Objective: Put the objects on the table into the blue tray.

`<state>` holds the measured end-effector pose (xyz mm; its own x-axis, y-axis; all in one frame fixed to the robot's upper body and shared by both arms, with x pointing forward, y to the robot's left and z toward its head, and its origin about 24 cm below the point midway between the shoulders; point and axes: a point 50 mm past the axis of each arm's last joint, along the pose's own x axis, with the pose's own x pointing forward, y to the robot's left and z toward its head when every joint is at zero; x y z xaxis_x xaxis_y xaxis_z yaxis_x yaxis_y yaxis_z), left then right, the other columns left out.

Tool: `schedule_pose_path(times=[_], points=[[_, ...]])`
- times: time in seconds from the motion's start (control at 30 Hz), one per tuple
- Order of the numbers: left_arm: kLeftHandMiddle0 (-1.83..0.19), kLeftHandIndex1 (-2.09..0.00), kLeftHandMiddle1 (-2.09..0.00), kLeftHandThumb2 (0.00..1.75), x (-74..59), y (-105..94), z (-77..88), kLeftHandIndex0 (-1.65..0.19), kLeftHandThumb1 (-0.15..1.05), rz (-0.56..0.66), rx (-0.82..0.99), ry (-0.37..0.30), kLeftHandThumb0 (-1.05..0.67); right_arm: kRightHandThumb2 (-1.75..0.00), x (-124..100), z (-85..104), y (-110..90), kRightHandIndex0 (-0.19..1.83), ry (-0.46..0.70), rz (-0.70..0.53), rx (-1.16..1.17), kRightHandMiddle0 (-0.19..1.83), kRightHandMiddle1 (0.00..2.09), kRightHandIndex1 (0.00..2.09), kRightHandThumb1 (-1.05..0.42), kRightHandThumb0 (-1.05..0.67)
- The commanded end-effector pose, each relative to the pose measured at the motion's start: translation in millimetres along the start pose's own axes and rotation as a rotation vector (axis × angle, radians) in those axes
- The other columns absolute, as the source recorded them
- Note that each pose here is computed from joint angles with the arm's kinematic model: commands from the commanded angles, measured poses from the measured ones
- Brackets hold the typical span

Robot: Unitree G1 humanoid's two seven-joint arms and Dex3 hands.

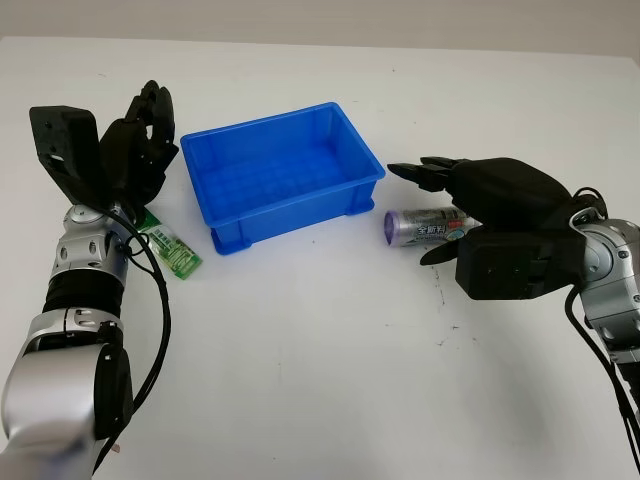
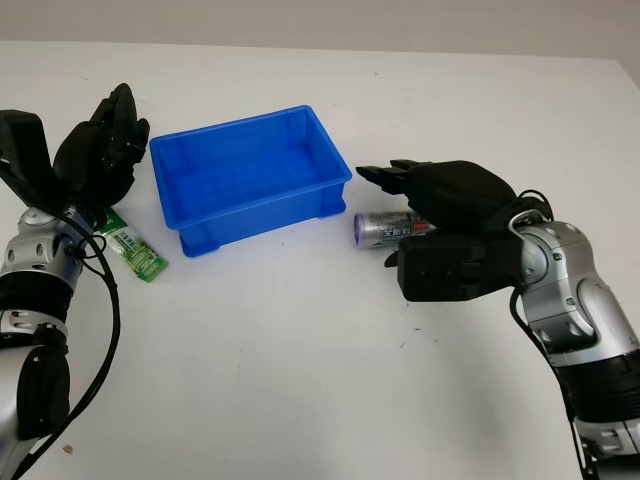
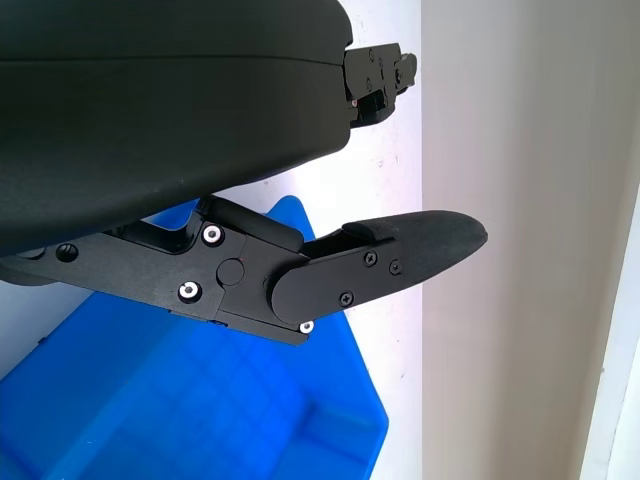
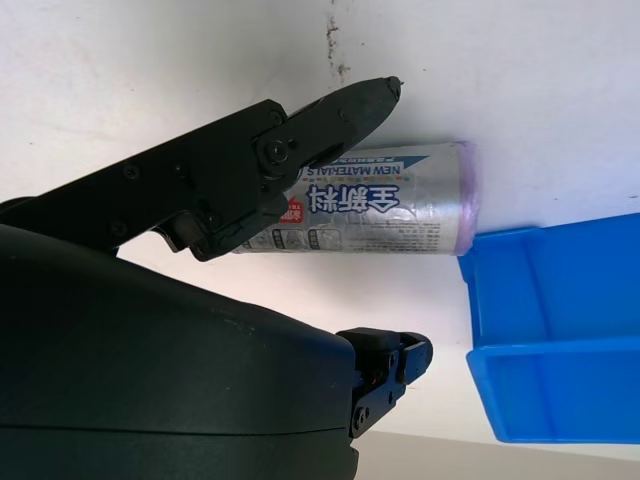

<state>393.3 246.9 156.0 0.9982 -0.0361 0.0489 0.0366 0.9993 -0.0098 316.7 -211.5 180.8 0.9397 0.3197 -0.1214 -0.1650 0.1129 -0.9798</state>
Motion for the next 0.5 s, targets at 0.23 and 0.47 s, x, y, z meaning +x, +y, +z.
schedule_pose_path(times=[0.23,0.47], points=[[0.10,-0.05,-0.05,0.64,3.0,2.5,14.3,0.12,1.05,0.000,0.024,-0.038,-0.72,-0.06,3,-1.6,20,0.30,-0.074,-0.074,-0.131,0.63,0.21,1.17,-0.88,-0.39],[0.09,-0.06,-0.06,0.64,3.0,3.5,16.0,0.11,1.05,0.006,0.032,-0.040,-0.71,-0.06,11,-6.6,32,0.59,-0.092,-0.083,-0.240,0.54,1.34,1.72,-0.94,-0.39]])
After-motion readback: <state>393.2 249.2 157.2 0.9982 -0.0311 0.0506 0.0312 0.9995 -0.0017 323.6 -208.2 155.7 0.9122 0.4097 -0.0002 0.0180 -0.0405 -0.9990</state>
